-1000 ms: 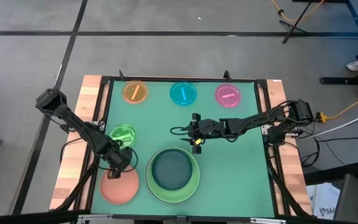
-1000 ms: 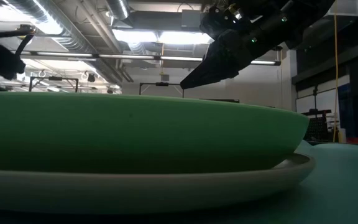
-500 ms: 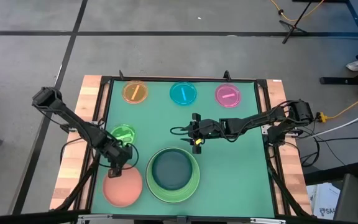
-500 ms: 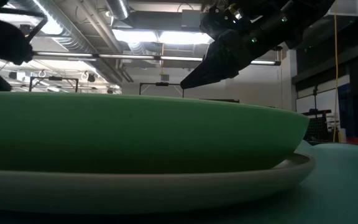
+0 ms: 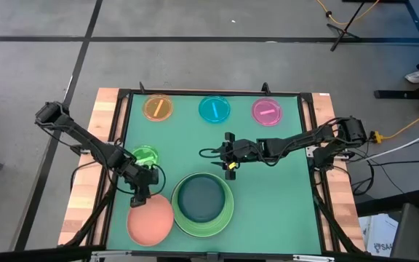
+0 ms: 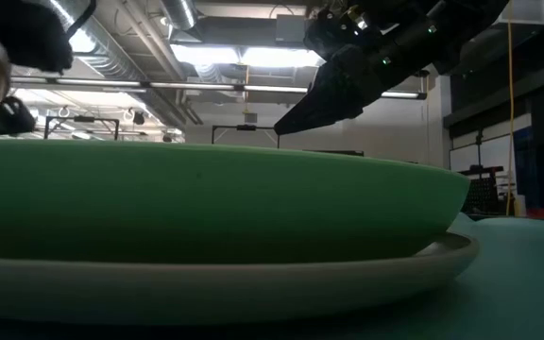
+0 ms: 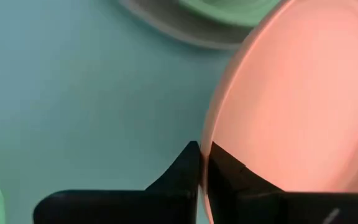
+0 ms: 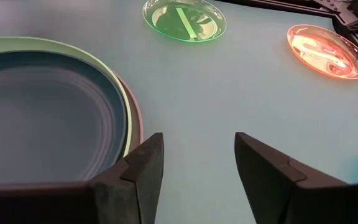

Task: Stack plastic plates
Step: Stack the orange plate on top of the dark green plate

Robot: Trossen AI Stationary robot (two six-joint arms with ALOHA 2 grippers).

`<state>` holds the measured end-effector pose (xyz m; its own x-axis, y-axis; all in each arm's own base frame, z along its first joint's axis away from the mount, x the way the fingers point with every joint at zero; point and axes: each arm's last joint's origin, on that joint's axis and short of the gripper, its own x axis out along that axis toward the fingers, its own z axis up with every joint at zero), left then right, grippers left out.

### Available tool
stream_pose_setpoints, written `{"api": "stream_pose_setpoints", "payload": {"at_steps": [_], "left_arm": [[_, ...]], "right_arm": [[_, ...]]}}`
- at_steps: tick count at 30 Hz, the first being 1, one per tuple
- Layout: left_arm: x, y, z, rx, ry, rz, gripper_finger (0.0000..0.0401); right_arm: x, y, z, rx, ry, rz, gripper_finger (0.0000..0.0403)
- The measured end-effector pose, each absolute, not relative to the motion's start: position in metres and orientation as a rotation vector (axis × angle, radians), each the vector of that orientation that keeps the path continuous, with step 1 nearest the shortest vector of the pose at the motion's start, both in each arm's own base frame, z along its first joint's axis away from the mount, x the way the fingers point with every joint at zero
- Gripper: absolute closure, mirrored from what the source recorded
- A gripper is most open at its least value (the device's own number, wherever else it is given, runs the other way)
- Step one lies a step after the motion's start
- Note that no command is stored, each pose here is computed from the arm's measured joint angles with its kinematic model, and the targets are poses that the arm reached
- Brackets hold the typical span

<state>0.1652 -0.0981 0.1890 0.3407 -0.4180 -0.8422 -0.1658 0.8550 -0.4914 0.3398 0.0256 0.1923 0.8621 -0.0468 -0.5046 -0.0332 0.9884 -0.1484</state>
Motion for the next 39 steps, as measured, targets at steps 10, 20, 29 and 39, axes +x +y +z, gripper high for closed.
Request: {"api": "stream_pose_setpoints", "payload": {"at_steps": [10,20,29,39], "left_arm": [[0.186,-0.093,0.205,-0.399,0.887,-0.198,0.0391],[0.203,-0.070,0.213,-0.371,0.702,-0.008,0.0391],[0.216,-0.051,0.218,-0.303,0.577,0.088,0.0390],[0.237,-0.040,0.210,-0.263,0.520,0.113,0.0390]], "right_arm": [[0.340,0.026,0.192,-0.154,0.532,-0.007,0.0217],[0.340,0.026,0.192,-0.155,0.533,-0.007,0.0217],[0.340,0.026,0.192,-0.154,0.534,-0.007,0.0217],[0.339,0.026,0.191,-0.155,0.544,-0.006,0.0217]]}}
